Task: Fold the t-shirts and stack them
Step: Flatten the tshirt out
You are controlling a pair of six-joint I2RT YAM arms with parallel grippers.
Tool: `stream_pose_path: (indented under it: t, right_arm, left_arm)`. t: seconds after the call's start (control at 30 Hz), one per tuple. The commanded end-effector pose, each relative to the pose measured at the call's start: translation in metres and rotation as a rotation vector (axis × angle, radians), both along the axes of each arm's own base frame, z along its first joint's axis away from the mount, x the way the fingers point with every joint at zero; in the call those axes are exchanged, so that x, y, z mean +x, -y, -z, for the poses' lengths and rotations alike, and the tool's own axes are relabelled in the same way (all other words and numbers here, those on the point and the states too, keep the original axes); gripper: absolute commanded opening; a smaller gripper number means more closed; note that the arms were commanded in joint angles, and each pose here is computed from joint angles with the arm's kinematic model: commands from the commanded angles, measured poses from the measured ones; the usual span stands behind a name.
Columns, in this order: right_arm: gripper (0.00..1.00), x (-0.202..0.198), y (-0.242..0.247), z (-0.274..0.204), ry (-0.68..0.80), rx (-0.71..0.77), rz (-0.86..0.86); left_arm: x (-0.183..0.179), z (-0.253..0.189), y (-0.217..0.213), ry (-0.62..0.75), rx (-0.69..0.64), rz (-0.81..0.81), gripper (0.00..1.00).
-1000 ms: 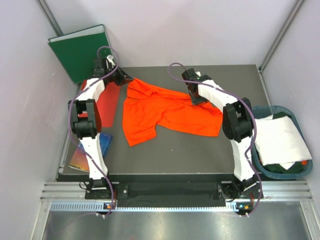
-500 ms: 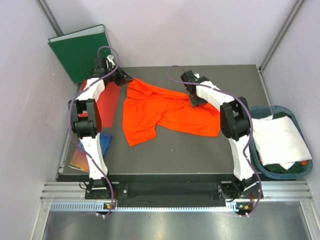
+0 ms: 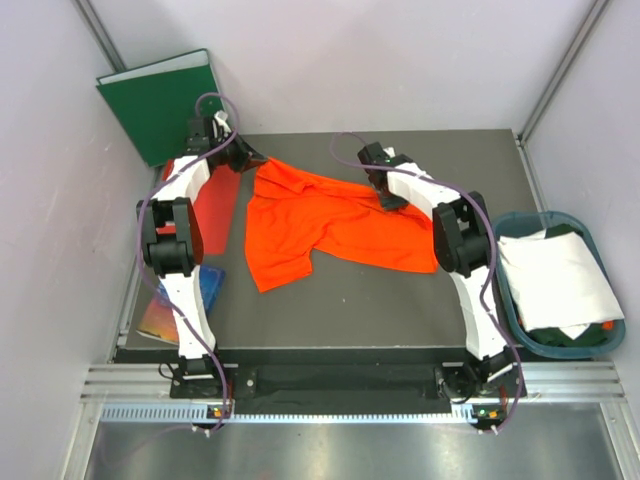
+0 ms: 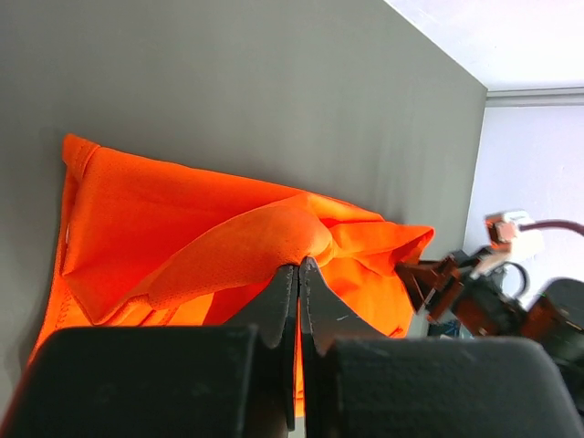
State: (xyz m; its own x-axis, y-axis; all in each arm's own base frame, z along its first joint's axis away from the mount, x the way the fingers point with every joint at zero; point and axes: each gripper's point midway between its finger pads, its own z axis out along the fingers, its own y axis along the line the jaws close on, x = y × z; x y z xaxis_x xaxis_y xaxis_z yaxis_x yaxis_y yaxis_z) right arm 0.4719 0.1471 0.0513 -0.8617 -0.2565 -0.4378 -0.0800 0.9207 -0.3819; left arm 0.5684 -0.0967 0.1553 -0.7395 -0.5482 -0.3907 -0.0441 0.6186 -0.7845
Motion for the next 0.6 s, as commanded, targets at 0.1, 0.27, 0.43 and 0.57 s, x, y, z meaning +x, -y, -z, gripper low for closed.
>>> stream_pose_path:
  t: [0.1,0.27,0.43,0.57]
  right_arm:
    - [0.03,0.017,0.003,-0.02,0.106,-0.04,0.019]
    - [0.0,0.021,0.008,-0.066,0.223,-0.029,0.03]
    - [0.0,0.016,0.022,-0.107,0.318,-0.038,0.047]
    - [0.0,0.012,0.036,-0.126,0.358,-0.034,0.07]
  left_arm:
    - [0.006,-0.018,-0.001,0.058,0.006,0.021,0.0]
    - [0.004,-0.024,-0.002,0.068,0.013,0.024,0.0]
    - [0.004,-0.022,-0.008,0.06,0.032,0.002,0.0]
    - [0.015,-0.008,-0.016,0.026,0.021,-0.04,0.0]
